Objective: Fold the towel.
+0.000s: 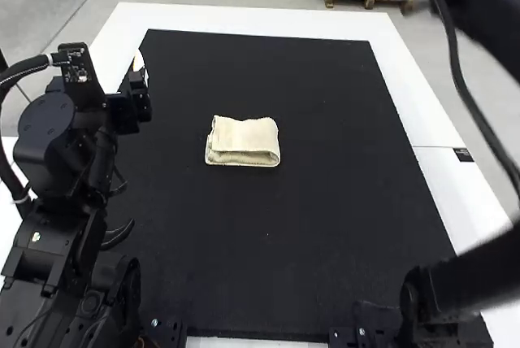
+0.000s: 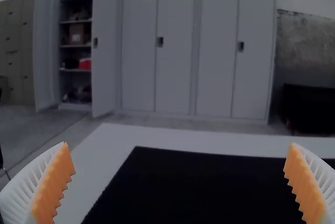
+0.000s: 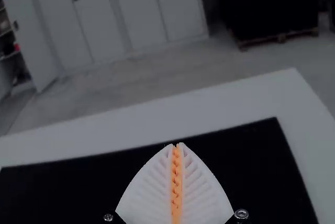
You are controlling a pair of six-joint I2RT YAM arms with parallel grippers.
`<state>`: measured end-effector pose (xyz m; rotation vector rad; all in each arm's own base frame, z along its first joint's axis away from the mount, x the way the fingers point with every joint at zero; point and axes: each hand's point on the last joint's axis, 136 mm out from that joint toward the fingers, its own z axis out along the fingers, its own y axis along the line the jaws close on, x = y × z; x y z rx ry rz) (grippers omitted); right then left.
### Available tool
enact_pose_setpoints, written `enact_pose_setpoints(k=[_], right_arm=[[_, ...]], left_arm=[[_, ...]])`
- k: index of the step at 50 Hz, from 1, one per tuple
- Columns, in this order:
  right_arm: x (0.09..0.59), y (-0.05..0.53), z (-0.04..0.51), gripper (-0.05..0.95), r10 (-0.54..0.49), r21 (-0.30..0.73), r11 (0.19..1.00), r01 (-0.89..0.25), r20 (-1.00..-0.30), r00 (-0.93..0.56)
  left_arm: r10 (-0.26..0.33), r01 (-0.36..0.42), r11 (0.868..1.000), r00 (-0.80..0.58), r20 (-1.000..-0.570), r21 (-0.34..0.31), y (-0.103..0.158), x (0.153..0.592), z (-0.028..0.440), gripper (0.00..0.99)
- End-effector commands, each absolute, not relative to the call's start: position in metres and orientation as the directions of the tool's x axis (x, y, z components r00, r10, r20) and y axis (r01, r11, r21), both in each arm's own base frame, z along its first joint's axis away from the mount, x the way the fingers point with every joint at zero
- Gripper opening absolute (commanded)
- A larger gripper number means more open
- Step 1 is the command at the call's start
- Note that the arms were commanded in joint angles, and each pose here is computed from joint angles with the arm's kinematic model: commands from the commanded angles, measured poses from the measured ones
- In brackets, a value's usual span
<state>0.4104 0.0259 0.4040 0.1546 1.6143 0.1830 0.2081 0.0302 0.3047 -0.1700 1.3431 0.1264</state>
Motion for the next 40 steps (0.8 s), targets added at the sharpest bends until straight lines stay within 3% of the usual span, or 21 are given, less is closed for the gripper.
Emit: enact_pose_setpoints(k=[1, 18, 31, 40], right_arm=[[0.359, 0.004, 0.406, 0.0, 0.161, 0.163, 0.987, 0.015, -0.985, 0.068], [0.25, -0.017, 0.35, 0.0, 0.132, 0.155, 0.986, 0.064, -0.954, 0.27], [0.206, -0.016, 0.325, 0.0, 0.096, 0.127, 0.991, 0.047, -0.902, 0.42], [0.215, -0.01, 0.307, 0.0, 0.101, 0.117, 0.993, 0.017, -0.914, 0.394]], left_arm=[[0.001, -0.21, 0.976, 0.255, -0.967, -0.054, 0.035, 0.202, 0.311, 0.944], [0.001, -0.215, 0.975, 0.276, -0.961, -0.061, 0.036, 0.203, 0.312, 0.944], [0.005, -0.204, 0.976, 0.377, -0.926, -0.078, 0.034, 0.199, 0.328, 0.943], [0.125, -0.249, 0.969, 0.44, -0.889, 0.013, 0.033, 0.206, 0.314, 0.943]])
